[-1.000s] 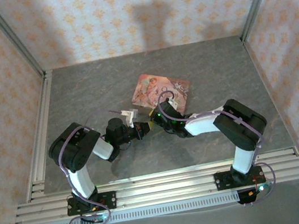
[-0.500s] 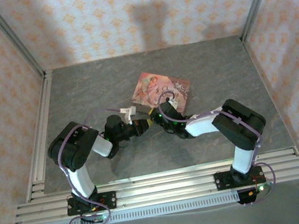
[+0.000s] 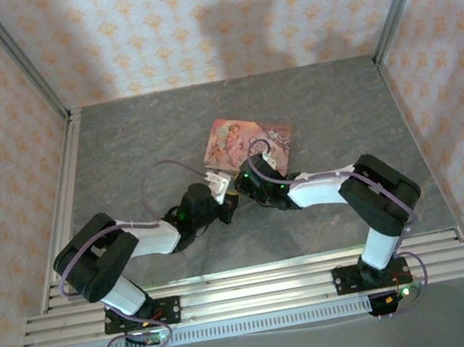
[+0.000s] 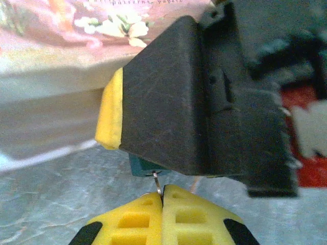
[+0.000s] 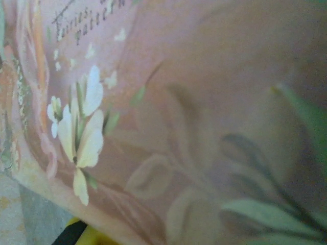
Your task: Unlock the padlock with the key
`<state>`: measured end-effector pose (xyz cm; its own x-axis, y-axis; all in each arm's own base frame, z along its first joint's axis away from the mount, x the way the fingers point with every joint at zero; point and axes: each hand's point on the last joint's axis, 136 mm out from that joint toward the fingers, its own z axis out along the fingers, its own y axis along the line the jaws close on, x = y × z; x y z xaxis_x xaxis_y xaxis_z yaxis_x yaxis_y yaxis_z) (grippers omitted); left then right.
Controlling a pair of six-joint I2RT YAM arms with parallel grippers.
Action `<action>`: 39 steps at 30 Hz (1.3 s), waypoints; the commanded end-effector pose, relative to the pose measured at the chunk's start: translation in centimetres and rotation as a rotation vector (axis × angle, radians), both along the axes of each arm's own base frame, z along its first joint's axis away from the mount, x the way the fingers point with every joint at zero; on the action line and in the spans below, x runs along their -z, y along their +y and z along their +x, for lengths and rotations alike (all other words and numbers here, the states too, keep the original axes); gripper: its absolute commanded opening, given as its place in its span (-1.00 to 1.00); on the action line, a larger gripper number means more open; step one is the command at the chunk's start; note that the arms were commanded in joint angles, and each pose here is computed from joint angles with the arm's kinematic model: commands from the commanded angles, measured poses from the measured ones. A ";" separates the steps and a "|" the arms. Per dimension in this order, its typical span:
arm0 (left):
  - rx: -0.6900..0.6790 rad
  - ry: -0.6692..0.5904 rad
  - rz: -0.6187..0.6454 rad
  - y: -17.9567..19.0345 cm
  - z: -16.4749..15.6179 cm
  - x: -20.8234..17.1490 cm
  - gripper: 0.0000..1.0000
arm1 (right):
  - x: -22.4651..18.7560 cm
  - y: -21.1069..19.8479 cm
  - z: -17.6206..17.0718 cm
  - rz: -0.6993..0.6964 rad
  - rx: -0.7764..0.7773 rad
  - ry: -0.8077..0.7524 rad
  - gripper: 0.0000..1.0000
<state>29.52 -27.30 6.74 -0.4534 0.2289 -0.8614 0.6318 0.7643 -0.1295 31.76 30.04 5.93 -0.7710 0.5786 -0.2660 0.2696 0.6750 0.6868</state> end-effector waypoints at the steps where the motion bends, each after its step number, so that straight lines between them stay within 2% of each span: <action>1: -0.031 -0.179 0.257 1.5 -0.3 0.5 -1.00 | -0.5 2.5 -3.1 0.094 -0.079 0.164 -1.00; 5: 0.000 -0.154 0.246 1.0 -1.0 1.0 -1.00 | -0.2 2.0 -3.5 0.090 -0.061 0.187 -0.99; 8: 0.037 -0.081 0.138 0.0 -1.6 1.0 -1.00 | -0.2 1.5 -3.6 0.086 -0.045 0.184 -0.72; 12: 0.000 -0.029 -0.015 0.2 -1.7 0.7 -1.00 | -0.9 0.8 -3.6 0.084 -0.026 0.160 -0.31; 14: -0.030 -0.012 -0.078 0.8 -1.4 0.4 -1.00 | -1.3 0.4 -3.7 0.082 -0.016 0.145 -0.21; 19: -0.044 0.026 -0.168 1.2 -0.9 -0.2 -1.00 | -1.6 -0.4 -3.7 0.066 0.004 0.131 -0.13; 31: -0.026 0.086 -0.230 0.3 -0.6 -0.4 -1.00 | -0.8 -2.0 -3.9 0.062 0.054 0.096 -0.11; 39: -0.132 0.173 -0.287 1.2 0.2 -0.9 -1.00 | -3.2 -2.4 -3.4 0.106 0.056 -0.010 0.01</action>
